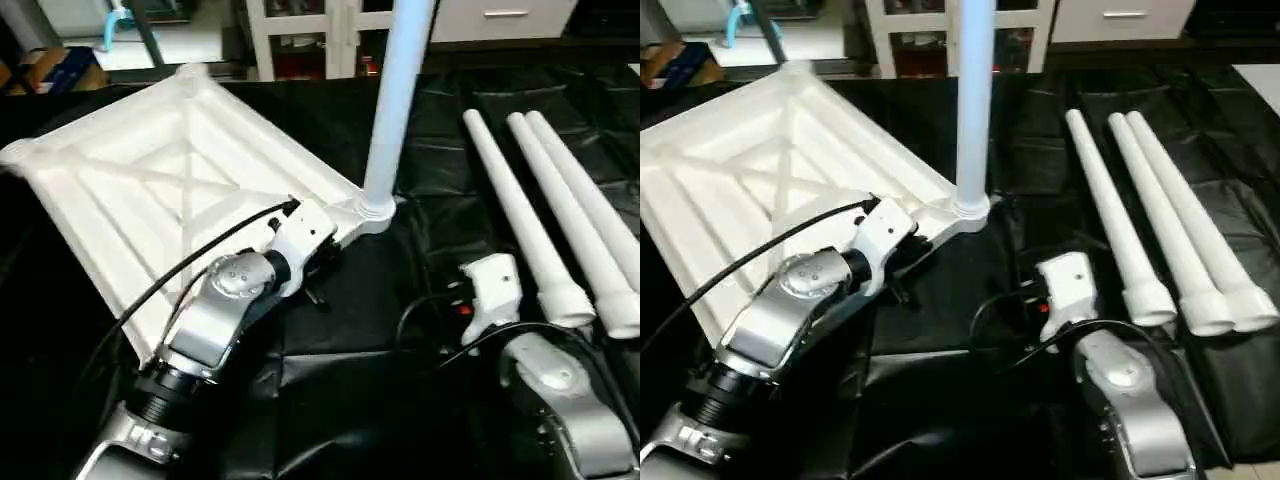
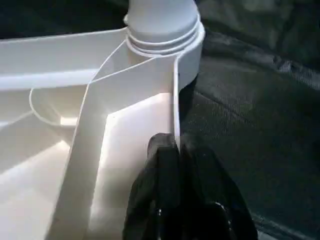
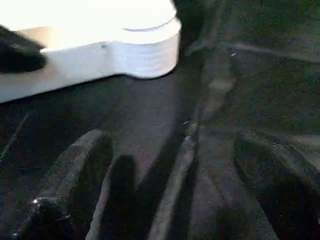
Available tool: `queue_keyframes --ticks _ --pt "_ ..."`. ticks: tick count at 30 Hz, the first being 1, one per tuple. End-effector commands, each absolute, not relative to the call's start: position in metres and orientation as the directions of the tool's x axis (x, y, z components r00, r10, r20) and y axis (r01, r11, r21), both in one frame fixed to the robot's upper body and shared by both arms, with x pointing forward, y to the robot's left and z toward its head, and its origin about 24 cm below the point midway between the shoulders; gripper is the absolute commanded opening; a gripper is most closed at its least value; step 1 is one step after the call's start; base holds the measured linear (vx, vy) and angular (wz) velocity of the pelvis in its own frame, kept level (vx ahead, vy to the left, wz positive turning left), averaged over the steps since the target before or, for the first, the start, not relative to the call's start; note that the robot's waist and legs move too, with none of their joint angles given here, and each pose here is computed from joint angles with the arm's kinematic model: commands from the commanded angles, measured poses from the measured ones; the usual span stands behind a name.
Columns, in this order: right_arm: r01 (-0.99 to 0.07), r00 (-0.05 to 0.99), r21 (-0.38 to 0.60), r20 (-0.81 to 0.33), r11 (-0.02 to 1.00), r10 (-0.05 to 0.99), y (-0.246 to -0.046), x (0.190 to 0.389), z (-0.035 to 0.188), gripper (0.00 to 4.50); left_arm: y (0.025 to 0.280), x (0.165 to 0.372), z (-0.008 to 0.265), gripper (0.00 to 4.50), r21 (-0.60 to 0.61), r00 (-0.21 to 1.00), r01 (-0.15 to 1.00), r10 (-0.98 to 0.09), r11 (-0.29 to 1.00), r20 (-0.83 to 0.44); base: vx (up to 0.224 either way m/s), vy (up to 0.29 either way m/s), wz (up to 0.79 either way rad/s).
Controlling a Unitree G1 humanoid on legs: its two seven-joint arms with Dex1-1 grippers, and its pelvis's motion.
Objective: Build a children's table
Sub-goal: Rotate table base
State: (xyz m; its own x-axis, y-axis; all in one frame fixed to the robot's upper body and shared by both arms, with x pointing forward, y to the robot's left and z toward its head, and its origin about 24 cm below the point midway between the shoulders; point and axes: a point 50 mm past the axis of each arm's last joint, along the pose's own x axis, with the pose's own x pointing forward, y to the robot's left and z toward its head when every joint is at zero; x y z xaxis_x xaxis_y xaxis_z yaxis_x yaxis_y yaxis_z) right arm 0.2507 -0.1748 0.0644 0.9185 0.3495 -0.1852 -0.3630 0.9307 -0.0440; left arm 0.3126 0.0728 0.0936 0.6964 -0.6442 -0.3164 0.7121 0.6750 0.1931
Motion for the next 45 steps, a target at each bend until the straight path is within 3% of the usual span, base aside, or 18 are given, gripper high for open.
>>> queue_keyframes --ticks 1,5,7,11,14,17,20,21,22,24,31,42,45 --pt "-0.35 0.927 -0.066 -0.168 0.935 0.335 -0.176 0.25 0.071 4.38 0.063 0.312 0.102 0.54 0.079 0.685 0.719 -0.684 0.69 -0.25 0.0 0.0 0.0" --pt "-0.344 0.929 -0.07 -0.17 0.936 0.329 -0.176 0.249 0.071 4.38 0.055 0.31 0.125 0.6 -0.006 0.667 0.739 -0.734 0.673 -0.131 0.0 0.0 0.0" --pt "-0.349 0.926 -0.067 -0.175 0.935 0.334 -0.175 0.248 0.07 4.38 0.054 0.309 0.14 0.89 -0.019 0.67 0.74 -0.74 0.672 -0.062 0.0 0.0 0.0" --pt "-0.372 0.915 -0.061 -0.191 0.926 0.355 -0.17 0.25 0.067 4.38 0.066 0.312 0.162 0.97 -0.037 0.698 0.716 -0.716 0.697 0.022 0.0 0.0 0.0" --pt "-0.386 0.91 -0.068 -0.191 0.92 0.368 -0.164 0.258 0.068 4.38 0.119 0.325 0.172 0.97 0.18 0.79 0.61 -0.609 0.772 -0.07 0.0 0.0 0.0" --pt "-0.409 0.903 -0.072 -0.177 0.91 0.392 -0.157 0.265 0.071 4.38 0.165 0.332 0.162 0.97 0.354 0.845 0.534 -0.491 0.768 -0.21 0.0 0.0 0.0" --pt "-0.439 0.89 -0.075 -0.172 0.895 0.422 -0.149 0.275 0.074 4.38 0.223 0.334 0.155 0.97 0.443 0.892 0.44 -0.325 0.781 -0.312 0.0 0.0 0.0" --pt "-0.439 0.89 -0.075 -0.172 0.895 0.422 -0.149 0.275 0.074 4.38 0.223 0.334 0.155 0.97 0.443 0.892 0.44 -0.325 0.781 -0.312 0.0 0.0 0.0" --pt "-0.457 0.881 -0.087 -0.179 0.885 0.438 -0.146 0.281 0.074 4.38 0.246 0.331 0.153 0.97 0.495 0.895 0.419 -0.255 0.761 -0.366 0.0 0.0 0.0" --pt "-0.473 0.873 -0.101 -0.191 0.875 0.45 -0.144 0.29 0.074 4.38 0.261 0.328 0.15 0.97 0.523 0.885 0.421 -0.209 0.741 -0.416 0.0 0.0 0.0" --pt "-0.503 0.858 -0.165 -0.209 0.848 0.469 -0.14 0.32 0.075 4.38 0.28 0.318 0.13 0.97 0.553 0.811 0.509 -0.152 0.66 -0.565 0.0 0.0 0.0" --pt "-0.546 0.827 -0.196 -0.283 0.815 0.486 -0.124 0.353 0.068 4.38 0.266 0.312 0.098 0.97 0.515 0.712 0.636 -0.181 0.574 -0.678 0.0 0.0 0.0" --pt "-0.552 0.822 -0.186 -0.283 0.813 0.494 -0.119 0.358 0.067 4.38 0.255 0.305 0.092 0.97 0.454 0.665 0.689 -0.244 0.565 -0.705 0.0 0.0 0.0"
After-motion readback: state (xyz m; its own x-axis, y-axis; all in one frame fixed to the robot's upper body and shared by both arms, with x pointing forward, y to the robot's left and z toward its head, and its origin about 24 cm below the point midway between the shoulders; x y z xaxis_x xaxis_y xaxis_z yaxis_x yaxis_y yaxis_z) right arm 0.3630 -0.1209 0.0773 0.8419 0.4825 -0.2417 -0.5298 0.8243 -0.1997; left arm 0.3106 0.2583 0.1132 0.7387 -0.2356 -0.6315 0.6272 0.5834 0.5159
